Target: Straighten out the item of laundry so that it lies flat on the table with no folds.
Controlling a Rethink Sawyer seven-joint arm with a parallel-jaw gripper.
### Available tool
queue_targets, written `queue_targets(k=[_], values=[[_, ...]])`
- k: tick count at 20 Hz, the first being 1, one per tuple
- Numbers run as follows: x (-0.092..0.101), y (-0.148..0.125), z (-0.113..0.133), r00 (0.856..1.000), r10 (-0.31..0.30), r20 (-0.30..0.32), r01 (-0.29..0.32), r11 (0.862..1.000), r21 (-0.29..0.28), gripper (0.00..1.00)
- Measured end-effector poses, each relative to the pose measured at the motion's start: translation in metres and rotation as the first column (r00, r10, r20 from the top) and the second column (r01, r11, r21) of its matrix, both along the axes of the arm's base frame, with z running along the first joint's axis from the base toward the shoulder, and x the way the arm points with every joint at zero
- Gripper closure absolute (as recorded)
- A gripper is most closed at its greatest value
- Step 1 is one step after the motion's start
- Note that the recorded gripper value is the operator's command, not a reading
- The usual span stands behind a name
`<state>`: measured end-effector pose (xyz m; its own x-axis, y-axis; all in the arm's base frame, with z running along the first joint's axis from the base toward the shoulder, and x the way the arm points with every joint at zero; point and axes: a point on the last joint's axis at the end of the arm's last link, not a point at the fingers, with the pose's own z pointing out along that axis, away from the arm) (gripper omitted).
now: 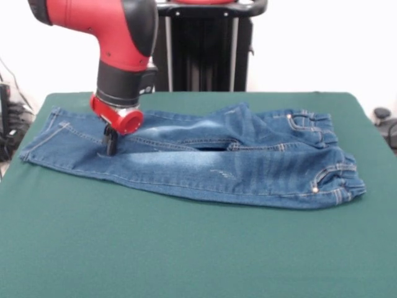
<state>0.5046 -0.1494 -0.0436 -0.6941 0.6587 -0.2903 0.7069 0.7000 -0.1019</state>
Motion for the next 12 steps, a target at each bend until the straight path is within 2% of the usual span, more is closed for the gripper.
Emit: queue_targets(k=[2,5,8,12], values=[[-0.002,0.001,-0.001,1.0,0.02,0.01,-0.02,1.0,-0.015,1.0],[-0.008,0.007,-0.003,0.996,0.076,0.043,-0.072,0.995,-0.071,1.0],[-0.012,0.011,-0.006,0.993,0.092,0.075,-0.082,0.989,-0.124,1.0],[-0.009,0.006,-0.009,0.987,0.089,0.132,-0.064,0.98,-0.188,1.0]])
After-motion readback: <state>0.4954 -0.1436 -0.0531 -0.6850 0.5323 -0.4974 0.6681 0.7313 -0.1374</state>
